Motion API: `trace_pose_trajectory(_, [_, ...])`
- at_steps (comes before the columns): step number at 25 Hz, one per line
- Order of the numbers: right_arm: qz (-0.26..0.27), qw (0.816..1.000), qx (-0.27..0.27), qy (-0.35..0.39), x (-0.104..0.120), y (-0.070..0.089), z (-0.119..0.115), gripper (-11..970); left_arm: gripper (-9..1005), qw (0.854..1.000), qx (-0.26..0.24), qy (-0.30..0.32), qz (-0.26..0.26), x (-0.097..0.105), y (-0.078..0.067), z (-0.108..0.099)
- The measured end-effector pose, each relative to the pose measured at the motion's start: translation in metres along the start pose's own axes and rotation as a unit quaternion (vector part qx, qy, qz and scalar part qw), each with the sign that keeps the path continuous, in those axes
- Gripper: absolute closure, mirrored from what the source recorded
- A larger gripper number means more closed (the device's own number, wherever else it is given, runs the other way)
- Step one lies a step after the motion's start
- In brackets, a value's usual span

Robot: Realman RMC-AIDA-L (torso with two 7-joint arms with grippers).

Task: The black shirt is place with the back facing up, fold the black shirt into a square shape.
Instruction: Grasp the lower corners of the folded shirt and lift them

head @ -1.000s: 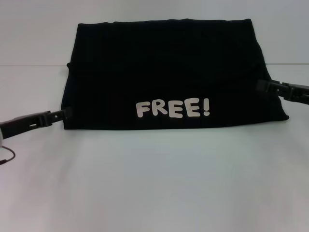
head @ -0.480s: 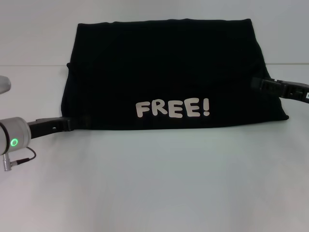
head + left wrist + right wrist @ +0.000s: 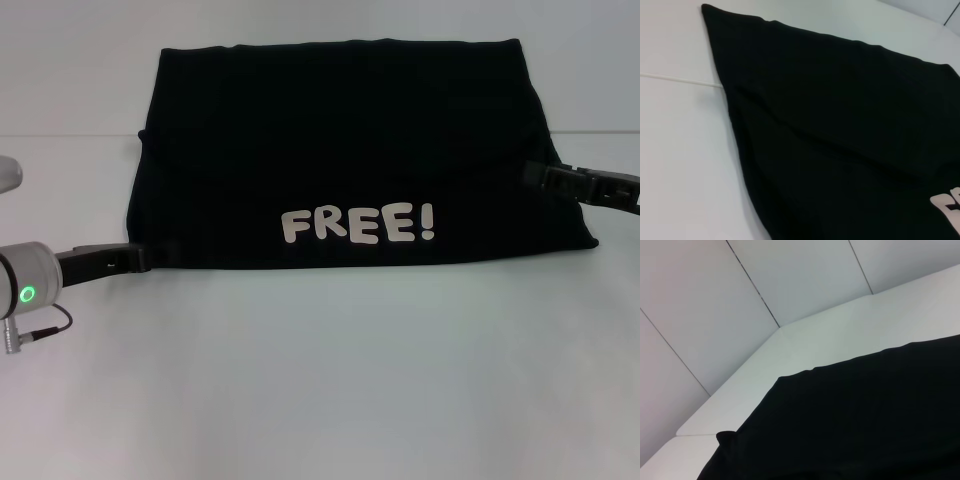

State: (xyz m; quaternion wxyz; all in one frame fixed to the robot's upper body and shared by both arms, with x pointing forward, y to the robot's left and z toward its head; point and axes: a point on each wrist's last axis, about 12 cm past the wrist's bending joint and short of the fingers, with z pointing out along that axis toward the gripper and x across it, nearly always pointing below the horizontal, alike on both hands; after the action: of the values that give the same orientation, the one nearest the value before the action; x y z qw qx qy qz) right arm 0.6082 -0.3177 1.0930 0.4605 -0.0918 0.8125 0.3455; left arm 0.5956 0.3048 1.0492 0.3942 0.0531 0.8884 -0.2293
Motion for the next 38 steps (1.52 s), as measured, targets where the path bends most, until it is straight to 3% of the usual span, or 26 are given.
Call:
trace_pose_trajectory(13, [-0.009, 1.0, 0.009, 0.015, 0.0, -0.004, -0.002, 362, 791, 1.0, -0.008, 0.002, 0.009, -0.003, 0.001, 0.001])
trace_pose_trajectory(24, [0.017, 0.989, 0.102, 0.105, -0.017, -0.027, -0.009, 375, 997, 1.0, -0.013, 0.003, 0.019, -0.01, 0.004, -0.002])
trace_pose_trajectory(31, [0.008, 0.978, 0.15, 0.143, -0.02, -0.029, -0.001, 403, 996, 1.0, -0.016, 0.006, 0.026, -0.016, 0.004, -0.002])
trace_pose_trajectory(38, [-0.023, 0.974, 0.163, 0.155, -0.012, -0.02, 0.021, 431, 994, 0.999, -0.017, 0.005, 0.031, -0.021, 0.004, -0.001])
